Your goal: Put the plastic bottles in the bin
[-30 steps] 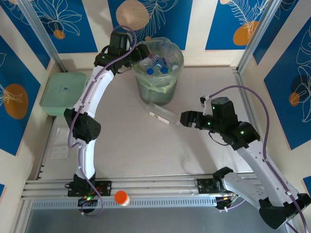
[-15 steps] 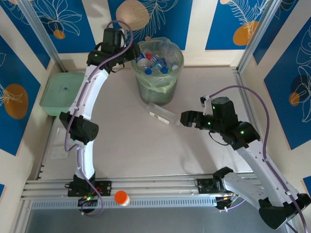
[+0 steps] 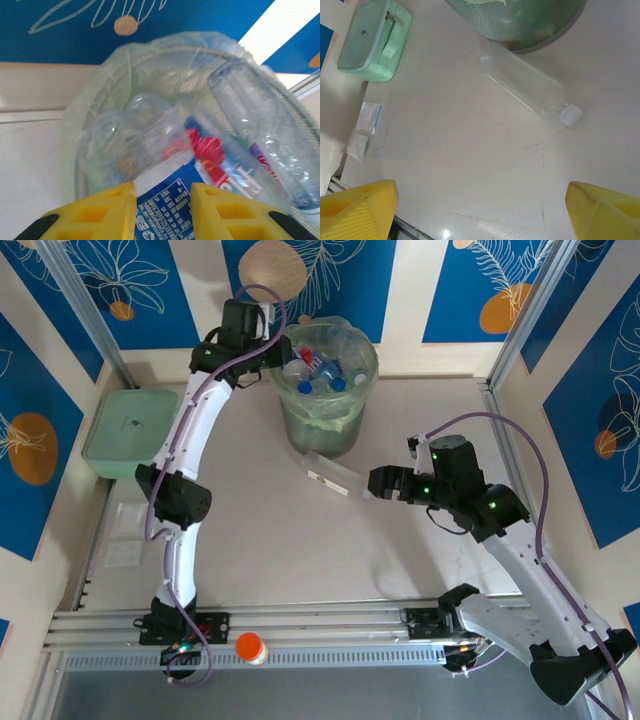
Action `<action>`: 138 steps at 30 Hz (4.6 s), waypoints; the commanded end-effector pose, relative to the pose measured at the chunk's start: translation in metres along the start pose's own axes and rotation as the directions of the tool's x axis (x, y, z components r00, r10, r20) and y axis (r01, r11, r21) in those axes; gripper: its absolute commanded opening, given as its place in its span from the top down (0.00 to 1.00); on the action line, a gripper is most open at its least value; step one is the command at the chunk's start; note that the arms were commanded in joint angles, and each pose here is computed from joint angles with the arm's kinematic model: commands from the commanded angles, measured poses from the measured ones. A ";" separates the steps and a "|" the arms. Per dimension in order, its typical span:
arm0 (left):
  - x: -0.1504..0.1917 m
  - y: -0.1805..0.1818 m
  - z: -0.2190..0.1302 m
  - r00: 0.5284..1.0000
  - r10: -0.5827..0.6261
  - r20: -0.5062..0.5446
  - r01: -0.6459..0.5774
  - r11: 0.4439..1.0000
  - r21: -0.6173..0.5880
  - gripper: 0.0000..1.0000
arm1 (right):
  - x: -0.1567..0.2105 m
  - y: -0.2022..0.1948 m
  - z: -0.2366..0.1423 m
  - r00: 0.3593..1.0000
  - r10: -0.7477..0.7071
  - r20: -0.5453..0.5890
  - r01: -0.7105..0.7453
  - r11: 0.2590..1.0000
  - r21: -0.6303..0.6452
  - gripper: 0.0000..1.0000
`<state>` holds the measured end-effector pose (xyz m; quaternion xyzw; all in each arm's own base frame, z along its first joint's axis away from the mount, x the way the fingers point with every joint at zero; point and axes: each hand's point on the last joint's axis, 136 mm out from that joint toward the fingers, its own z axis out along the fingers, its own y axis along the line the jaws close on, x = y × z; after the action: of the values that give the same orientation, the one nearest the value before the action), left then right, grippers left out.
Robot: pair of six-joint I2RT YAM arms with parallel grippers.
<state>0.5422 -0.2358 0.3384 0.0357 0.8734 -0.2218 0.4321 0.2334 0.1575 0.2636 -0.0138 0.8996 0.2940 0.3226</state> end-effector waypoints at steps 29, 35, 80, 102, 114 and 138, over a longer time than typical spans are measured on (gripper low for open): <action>0.005 -0.088 -0.223 0.889 0.278 0.364 -0.348 0.927 0.143 0.03 | -0.071 0.067 -0.069 0.858 -0.365 0.363 0.392 0.920 -0.002 0.01; 0.041 -0.041 -0.279 0.822 0.316 0.473 -0.349 0.937 -0.021 0.01 | -0.087 0.074 -0.095 0.630 -0.508 0.588 0.559 0.822 0.110 0.01; 0.221 0.065 -0.215 0.962 -0.239 0.134 0.235 0.971 0.050 0.02 | 0.020 -0.049 0.224 0.798 -0.524 -0.296 0.492 0.851 -0.180 0.01; 0.220 0.062 -0.210 0.969 -0.204 0.140 0.197 0.978 0.066 0.03 | 0.055 -0.068 0.260 0.614 -0.612 -0.498 0.715 0.698 0.024 0.19; 0.217 0.058 -0.212 0.970 -0.203 0.132 0.194 0.978 0.080 0.04 | 0.060 -0.037 0.241 0.573 -0.694 -0.436 0.745 0.663 -0.077 0.43; 0.150 -0.004 -0.270 0.964 -0.183 0.194 0.120 0.947 0.297 0.01 | -0.024 0.106 0.026 0.702 -0.700 0.132 0.711 0.677 -0.188 0.45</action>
<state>0.2541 -0.1445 0.3396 -0.0232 0.7914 -0.3750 0.4822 0.2477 0.2613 0.2820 -0.4130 0.7838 0.2133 0.4118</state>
